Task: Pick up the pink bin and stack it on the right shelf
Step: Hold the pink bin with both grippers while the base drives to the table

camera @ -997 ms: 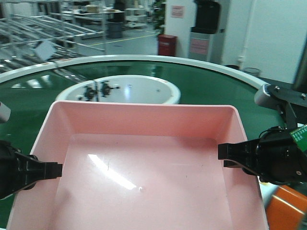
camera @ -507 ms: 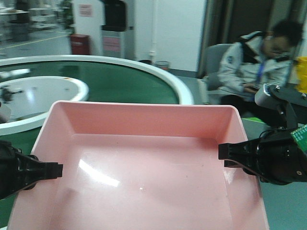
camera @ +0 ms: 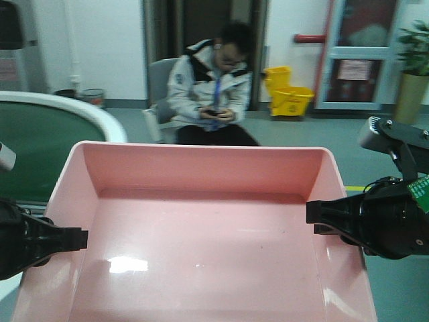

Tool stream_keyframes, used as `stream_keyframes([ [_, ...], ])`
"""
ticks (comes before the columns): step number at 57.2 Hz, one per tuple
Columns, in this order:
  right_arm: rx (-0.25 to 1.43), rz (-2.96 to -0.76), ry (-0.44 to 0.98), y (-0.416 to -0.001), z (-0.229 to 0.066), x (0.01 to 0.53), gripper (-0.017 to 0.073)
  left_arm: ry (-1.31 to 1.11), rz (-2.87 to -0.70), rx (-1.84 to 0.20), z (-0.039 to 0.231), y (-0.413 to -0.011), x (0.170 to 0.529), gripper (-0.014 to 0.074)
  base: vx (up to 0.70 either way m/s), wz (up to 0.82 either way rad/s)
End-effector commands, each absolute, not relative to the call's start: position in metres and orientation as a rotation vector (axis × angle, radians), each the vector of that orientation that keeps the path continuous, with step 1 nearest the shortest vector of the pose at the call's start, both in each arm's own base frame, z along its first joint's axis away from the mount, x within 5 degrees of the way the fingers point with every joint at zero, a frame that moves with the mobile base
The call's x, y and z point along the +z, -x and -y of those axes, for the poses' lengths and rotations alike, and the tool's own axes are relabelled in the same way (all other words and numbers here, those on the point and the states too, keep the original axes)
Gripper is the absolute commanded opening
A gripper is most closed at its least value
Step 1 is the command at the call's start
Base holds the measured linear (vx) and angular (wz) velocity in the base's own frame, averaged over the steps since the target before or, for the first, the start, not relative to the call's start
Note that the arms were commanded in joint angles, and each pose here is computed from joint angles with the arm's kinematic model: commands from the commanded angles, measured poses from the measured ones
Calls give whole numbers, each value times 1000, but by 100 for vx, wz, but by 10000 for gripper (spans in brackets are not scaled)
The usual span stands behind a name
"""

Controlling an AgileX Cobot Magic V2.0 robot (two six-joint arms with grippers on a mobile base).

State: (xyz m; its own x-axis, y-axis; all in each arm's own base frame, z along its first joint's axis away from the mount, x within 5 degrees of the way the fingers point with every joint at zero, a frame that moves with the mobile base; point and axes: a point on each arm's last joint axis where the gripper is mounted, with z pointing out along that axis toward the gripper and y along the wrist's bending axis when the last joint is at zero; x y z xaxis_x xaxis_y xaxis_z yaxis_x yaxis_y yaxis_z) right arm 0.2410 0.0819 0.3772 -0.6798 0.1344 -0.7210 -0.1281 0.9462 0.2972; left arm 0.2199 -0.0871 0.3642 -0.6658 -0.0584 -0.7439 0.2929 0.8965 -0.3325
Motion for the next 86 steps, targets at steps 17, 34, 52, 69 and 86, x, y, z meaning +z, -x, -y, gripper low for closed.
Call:
stream_keyframes([
  [17, 371, -2109, 3, -241, -73, 402, -9, -130, -2121, -547, 82, -218, 384, -1, 16, -62],
  [34, 371, -2109, 3, -241, -73, 402, -9, -130, -2121, -547, 82, -218, 384, -1, 22, -51],
  [52, 371, -2109, 3, -241, -73, 402, -9, -130, -2121, -547, 82, -218, 384, -1, 26, -38],
  [69, 371, -2109, 3, -241, -73, 402, -9, -130, -2121, -547, 82, -218, 384, -1, 30, -21],
  [86, 371, -2109, 3, -241, -73, 402, -9, -130, -2121, -547, 82, -218, 384, -1, 36, -11],
])
